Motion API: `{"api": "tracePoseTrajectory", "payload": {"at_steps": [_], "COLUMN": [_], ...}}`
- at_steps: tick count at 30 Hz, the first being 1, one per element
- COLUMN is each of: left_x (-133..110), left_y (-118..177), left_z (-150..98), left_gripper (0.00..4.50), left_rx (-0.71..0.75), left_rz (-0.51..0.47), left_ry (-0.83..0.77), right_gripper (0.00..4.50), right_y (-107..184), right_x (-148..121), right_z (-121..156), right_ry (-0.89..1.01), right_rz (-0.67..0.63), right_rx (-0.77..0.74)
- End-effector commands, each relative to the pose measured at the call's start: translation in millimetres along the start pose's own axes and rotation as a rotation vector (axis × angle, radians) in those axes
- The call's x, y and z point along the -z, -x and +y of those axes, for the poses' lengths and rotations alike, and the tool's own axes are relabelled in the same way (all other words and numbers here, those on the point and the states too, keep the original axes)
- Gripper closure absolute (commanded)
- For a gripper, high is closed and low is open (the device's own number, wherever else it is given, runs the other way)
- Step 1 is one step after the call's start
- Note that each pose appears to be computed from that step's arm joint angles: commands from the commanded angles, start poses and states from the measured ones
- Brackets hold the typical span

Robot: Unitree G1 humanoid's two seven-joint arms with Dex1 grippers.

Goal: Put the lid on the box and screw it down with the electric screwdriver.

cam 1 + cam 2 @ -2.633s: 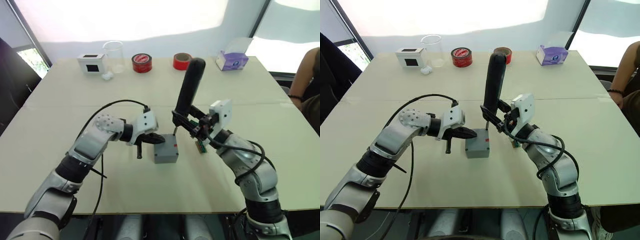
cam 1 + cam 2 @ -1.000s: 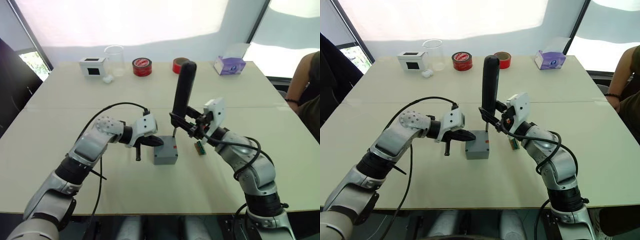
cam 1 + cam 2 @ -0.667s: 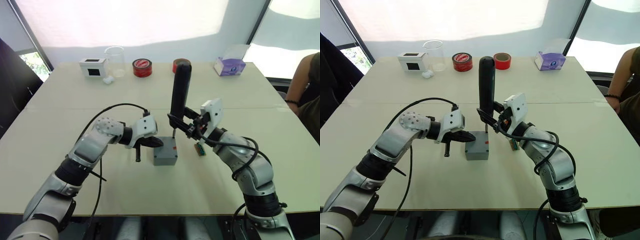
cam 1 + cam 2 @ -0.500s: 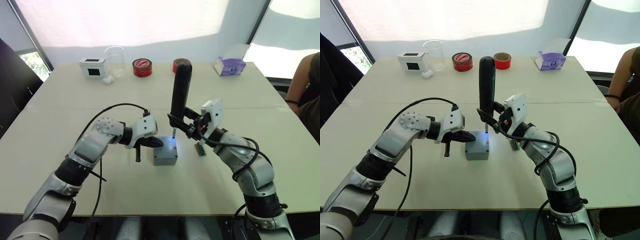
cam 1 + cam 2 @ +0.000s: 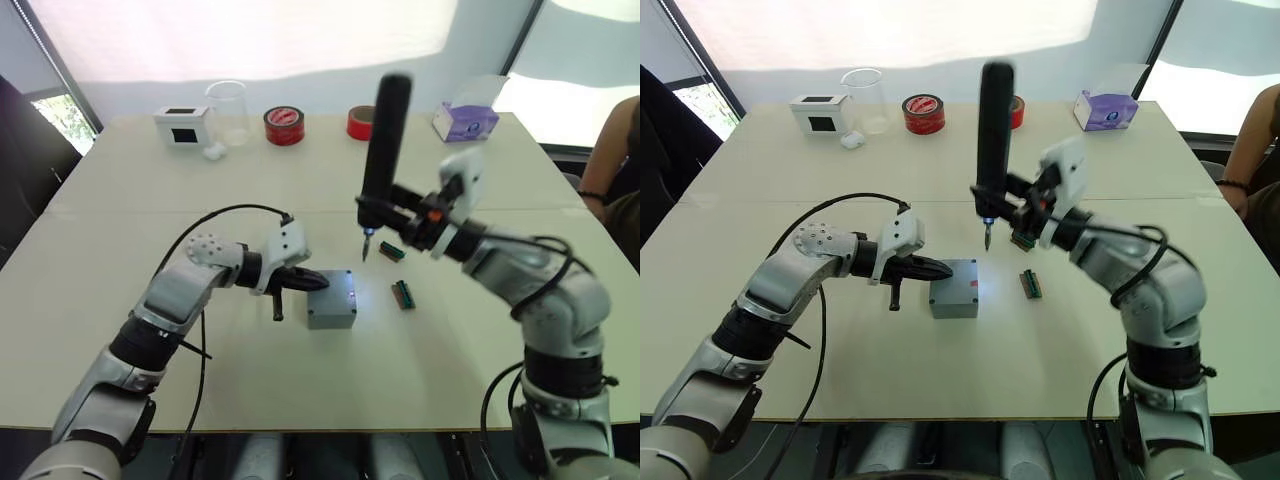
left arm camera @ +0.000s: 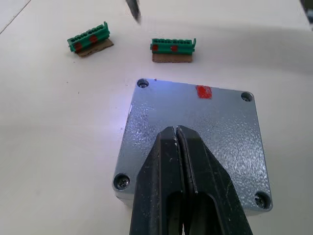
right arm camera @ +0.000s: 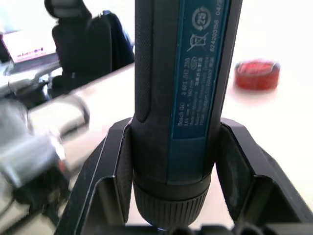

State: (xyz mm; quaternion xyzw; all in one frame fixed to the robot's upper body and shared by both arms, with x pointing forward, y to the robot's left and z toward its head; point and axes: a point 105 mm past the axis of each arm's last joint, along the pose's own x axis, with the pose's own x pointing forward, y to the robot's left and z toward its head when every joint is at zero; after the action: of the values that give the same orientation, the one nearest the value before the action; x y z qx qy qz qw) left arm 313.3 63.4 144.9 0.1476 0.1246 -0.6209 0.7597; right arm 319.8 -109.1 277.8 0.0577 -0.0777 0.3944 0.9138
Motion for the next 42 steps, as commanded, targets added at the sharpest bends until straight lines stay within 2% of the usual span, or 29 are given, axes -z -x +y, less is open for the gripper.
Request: {"api": "tracePoseTrajectory", "payload": {"at_steps": [1, 5, 7, 9, 13, 16, 18, 24, 26, 31, 38, 40, 41, 42], "left_x": [-21, -40, -49, -53, -57, -56, -55, -50, -46, -43, -40, -38, -37, -36], "left_y": [9, 12, 15, 17, 16, 13, 10, 1, -2, -1, 4, 6, 8, 9], "left_z": [5, 3, -3, -13, -33, -42, -45, -53, -49, -53, -49, -47, -46, -45], "left_gripper": [4.5, 4.5, 4.5, 4.5, 4.5, 4.5, 4.5, 4.5, 4.5, 4.5, 4.5, 4.5, 4.5, 4.5], "left_rx": [-0.017, 0.015, 0.058, 0.106, 0.187, 0.219, 0.222, 0.227, 0.194, 0.192, 0.138, 0.125, 0.119, 0.115], "left_rz": [-0.093, -0.18, -0.209, -0.193, -0.15, -0.105, -0.078, -0.062, -0.051, -0.06, -0.056, -0.048, -0.044, -0.042], "left_ry": [0.005, 0.03, 0.033, 0.006, -0.069, -0.148, -0.196, -0.233, -0.239, -0.214, -0.188, -0.184, -0.182, -0.181], "right_gripper": [2.7, 2.7, 2.7, 2.7, 2.7, 2.7, 2.7, 2.7, 2.7, 2.7, 2.7, 1.68, 1.54, 1.16], "right_y": [4, 15, 27, 49, 99, 133, 145, 163, 166, 162, 179, 183, 183, 183], "right_x": [-24, -19, -21, -19, 7, 31, 45, 80, 84, 90, 111, 114, 115, 115], "right_z": [-2, -19, -37, -62, -92, -102, -98, -101, -105, -102, -109, -112, -113, -114], "right_ry": [-0.046, -0.165, -0.098, -0.053, -0.158, -0.223, -0.289, -0.436, -0.435, -0.457, -0.498, -0.491, -0.489, -0.488], "right_rz": [-0.061, 0.059, 0.108, 0.217, 0.492, 0.679, 0.768, 0.886, 0.906, 0.932, 1.008, 1.021, 1.022, 1.022], "right_rx": [0.023, 0.051, 0.158, 0.294, 0.475, 0.57, 0.542, 0.56, 0.595, 0.566, 0.641, 0.657, 0.662, 0.664]}}
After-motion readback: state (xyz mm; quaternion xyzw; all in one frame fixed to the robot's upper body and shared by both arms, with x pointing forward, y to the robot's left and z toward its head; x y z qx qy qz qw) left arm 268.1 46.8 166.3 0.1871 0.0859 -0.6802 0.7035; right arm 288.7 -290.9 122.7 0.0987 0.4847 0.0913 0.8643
